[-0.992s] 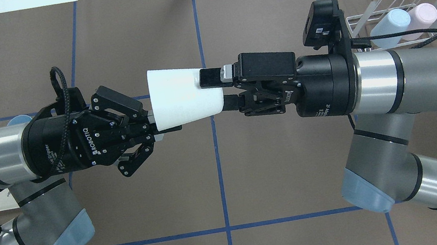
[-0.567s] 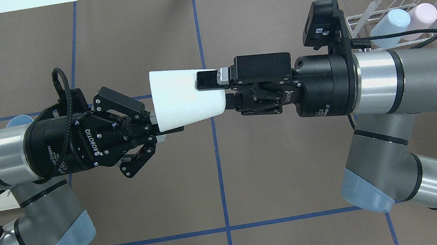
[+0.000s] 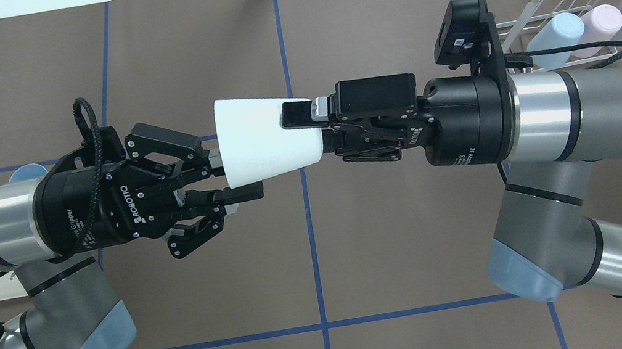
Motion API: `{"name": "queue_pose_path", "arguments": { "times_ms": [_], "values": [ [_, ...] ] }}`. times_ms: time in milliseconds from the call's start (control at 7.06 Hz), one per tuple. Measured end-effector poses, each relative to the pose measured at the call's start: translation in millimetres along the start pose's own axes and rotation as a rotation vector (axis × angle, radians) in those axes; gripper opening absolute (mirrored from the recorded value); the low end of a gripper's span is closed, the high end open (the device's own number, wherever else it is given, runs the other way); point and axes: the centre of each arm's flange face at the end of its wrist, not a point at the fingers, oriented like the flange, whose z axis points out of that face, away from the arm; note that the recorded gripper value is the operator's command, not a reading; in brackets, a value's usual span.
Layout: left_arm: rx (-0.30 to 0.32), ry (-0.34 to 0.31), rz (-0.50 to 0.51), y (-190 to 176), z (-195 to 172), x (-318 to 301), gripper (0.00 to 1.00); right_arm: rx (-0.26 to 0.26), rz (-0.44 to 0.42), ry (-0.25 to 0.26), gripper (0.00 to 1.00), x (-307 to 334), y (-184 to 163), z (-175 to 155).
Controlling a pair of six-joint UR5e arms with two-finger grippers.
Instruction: Transfer IKEA cup to right arm and place on rack
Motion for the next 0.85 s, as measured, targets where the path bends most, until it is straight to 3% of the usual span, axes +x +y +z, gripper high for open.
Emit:
{"name": "queue_pose_path", "arguments": {
  "times_ms": [425, 708, 850],
  "values": [
    [0.032, 0.002, 0.037, -4.7, -15.0, 5.5, 1.0, 0.021, 0.002, -0.007, 0.21, 0.1, -2.9, -2.6],
    [0.168, -0.044, 0.211, -31.7, -66.9, 5.7, 1.0, 0.09, -0.009, 0.023, 0.22, 9.6, -19.0, -6.8],
    [0.252, -0.088, 0.294, -46.2, -91.3, 6.1, 1.0, 0.128, -0.039, 0.075, 0.22, 20.4, -38.4, -13.5]
  ]
}}
